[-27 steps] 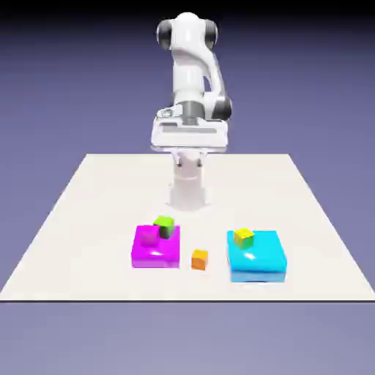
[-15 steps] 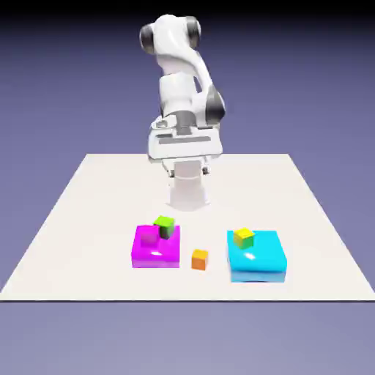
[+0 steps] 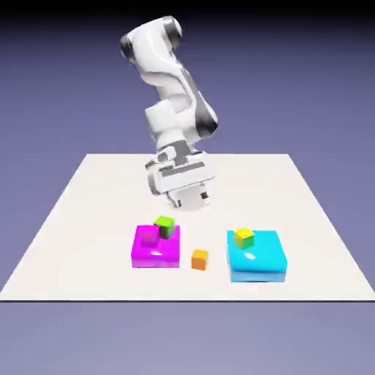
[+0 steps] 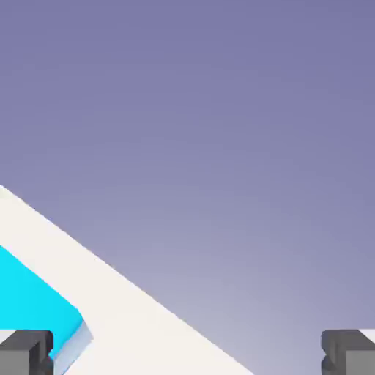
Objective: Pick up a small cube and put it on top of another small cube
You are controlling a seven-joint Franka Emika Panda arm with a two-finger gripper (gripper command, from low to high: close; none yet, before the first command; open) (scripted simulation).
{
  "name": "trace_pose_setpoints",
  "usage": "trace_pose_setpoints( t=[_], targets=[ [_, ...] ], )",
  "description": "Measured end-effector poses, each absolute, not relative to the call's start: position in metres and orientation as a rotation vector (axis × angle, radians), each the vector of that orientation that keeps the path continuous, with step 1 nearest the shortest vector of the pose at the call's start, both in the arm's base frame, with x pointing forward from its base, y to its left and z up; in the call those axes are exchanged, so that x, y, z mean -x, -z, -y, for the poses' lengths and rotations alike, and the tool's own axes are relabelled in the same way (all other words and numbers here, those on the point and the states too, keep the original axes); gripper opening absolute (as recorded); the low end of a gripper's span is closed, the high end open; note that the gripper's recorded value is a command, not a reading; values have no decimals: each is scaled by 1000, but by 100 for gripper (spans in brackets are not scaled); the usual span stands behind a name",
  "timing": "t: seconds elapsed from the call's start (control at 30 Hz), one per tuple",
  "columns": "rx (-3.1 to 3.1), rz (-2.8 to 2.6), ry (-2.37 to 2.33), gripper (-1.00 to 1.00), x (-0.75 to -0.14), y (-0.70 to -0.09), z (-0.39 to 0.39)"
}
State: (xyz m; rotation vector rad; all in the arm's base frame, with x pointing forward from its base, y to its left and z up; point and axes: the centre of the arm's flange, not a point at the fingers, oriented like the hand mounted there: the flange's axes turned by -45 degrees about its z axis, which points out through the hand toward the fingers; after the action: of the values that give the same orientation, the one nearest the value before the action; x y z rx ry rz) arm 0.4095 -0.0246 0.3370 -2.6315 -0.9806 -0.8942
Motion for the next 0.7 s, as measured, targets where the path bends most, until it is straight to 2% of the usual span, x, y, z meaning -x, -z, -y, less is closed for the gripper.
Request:
trace_pose_setpoints(
  t=[0.7],
  targets=[
    [2284, 1619, 584, 0, -386, -193, 24]
  ],
)
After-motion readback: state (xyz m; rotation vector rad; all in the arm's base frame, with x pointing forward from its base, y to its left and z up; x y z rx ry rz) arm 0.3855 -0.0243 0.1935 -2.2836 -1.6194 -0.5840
